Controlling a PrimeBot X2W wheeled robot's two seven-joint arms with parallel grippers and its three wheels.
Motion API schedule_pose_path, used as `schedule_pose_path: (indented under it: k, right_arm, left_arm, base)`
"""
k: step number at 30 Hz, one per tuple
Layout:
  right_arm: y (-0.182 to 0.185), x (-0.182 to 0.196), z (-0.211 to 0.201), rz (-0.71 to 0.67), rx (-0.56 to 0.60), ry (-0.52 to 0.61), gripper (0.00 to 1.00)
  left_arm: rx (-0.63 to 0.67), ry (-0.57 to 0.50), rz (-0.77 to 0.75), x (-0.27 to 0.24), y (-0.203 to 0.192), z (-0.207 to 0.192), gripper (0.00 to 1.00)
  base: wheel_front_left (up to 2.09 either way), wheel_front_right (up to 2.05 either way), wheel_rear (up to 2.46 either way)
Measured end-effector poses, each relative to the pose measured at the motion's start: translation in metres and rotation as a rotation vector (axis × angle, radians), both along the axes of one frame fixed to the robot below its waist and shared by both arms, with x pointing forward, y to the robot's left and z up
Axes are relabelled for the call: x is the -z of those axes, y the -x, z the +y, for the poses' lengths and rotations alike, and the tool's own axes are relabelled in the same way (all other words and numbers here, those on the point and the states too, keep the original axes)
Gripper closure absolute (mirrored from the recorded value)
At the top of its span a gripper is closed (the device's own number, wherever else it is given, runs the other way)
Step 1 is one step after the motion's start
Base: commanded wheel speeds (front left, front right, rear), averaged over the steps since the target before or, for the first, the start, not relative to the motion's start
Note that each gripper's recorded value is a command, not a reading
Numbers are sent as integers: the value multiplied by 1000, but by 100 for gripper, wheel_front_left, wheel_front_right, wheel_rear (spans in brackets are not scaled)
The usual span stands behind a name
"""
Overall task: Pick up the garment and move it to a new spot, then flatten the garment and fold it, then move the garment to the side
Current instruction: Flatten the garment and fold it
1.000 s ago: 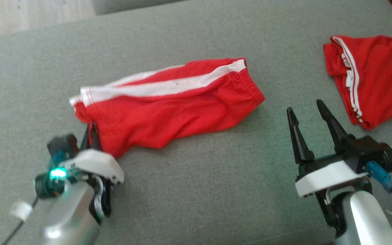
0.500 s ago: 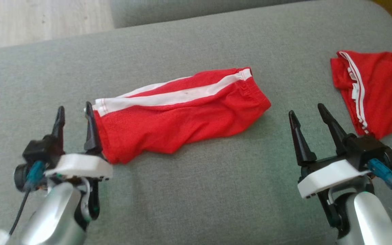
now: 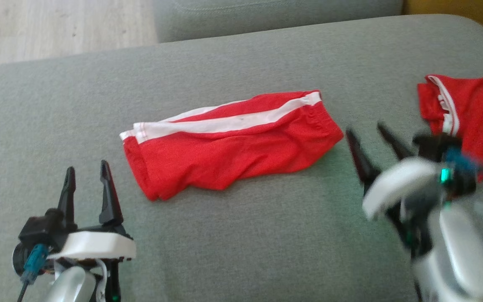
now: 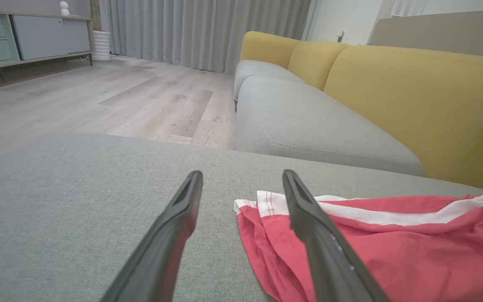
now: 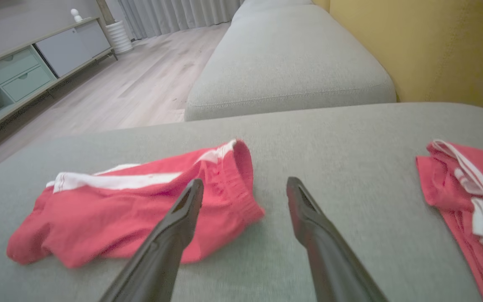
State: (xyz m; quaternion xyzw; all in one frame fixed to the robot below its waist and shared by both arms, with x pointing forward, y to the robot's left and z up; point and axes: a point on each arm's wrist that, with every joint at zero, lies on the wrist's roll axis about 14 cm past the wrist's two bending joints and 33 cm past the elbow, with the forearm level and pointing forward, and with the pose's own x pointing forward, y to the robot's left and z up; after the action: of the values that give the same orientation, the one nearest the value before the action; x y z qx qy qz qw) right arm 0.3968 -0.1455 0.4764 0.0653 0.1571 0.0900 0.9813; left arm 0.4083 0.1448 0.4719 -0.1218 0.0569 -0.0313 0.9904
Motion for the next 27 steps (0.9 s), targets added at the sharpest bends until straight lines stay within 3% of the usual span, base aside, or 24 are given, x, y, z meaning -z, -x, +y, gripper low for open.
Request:
schedule_pose_path:
  k: [6,13,27]
  right_arm:
    - [-57,-19,10,46,-43,2,0]
    - [-63,55,14,297,-39,-4,0]
    - [-83,102,41,469,-75,-43,0]
  left_arm:
    - [8,-10,-5,-3,-1,1,0]
    - [-3,-18,5,0,-1,10,0]
    - [-31,-32,25,9,-6,23,0]
  base:
    - [0,0,0]
    - [0,0,0]
    - [0,0,0]
